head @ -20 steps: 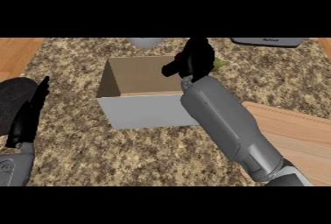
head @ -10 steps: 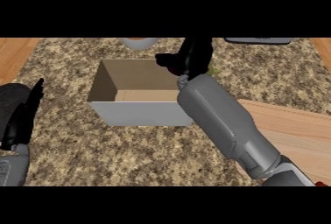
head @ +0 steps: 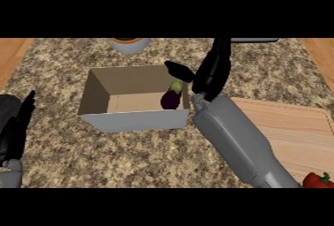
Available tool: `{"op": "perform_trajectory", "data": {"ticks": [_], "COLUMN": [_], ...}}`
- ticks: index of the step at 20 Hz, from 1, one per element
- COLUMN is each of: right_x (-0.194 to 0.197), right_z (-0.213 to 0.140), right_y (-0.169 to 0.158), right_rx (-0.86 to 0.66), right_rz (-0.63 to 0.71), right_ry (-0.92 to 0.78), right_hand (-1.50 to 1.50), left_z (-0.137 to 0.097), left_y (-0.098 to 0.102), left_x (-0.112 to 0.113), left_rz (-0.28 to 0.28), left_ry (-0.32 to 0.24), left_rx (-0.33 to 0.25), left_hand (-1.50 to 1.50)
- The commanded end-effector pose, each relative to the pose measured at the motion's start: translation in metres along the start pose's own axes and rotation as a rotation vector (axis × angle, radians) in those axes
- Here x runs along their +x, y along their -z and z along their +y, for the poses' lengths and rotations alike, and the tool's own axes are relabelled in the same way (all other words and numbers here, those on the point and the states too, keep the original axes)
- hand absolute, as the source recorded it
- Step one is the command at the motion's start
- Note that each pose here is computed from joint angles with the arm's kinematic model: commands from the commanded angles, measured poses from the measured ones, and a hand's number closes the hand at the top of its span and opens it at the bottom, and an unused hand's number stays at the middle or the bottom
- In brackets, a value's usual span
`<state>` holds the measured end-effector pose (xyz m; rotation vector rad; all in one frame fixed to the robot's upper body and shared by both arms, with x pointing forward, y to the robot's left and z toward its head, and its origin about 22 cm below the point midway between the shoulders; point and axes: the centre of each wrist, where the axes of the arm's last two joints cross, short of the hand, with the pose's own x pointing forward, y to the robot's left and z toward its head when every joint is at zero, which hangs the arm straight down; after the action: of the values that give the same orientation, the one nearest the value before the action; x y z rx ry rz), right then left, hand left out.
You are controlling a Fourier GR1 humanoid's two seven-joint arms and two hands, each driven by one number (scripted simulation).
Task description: Pick the eggplant from the cutting board and place it in the cardboard box
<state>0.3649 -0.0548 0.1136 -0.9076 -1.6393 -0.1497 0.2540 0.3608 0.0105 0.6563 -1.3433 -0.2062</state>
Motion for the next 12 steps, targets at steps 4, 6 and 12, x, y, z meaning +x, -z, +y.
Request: {"op": "perform_trajectory", "data": {"ticks": [4, 6, 12], "right_x": [-0.034, -0.041, -0.048], "right_z": [-0.077, -0.103, -0.183], "right_y": [-0.020, -0.034, -0.080], "right_rx": [-0.082, -0.074, -0.011], "right_rz": [0.055, 0.070, 0.076], "right_ry": [0.036, 0.018, -0.030], "right_hand": [-1.50, -1.50, -1.50], "left_z": [0.009, 0.004, 0.019], "left_y": [0.002, -0.014, -0.006], "left_x": [-0.007, 0.004, -0.005], "left_rz": [0.033, 0.014, 0.016], "left_ry": [-0.010, -0.012, -0.002], "left_rx": [0.025, 0.029, 0.021], "left_hand": [0.00, 0.00, 0.00]}}
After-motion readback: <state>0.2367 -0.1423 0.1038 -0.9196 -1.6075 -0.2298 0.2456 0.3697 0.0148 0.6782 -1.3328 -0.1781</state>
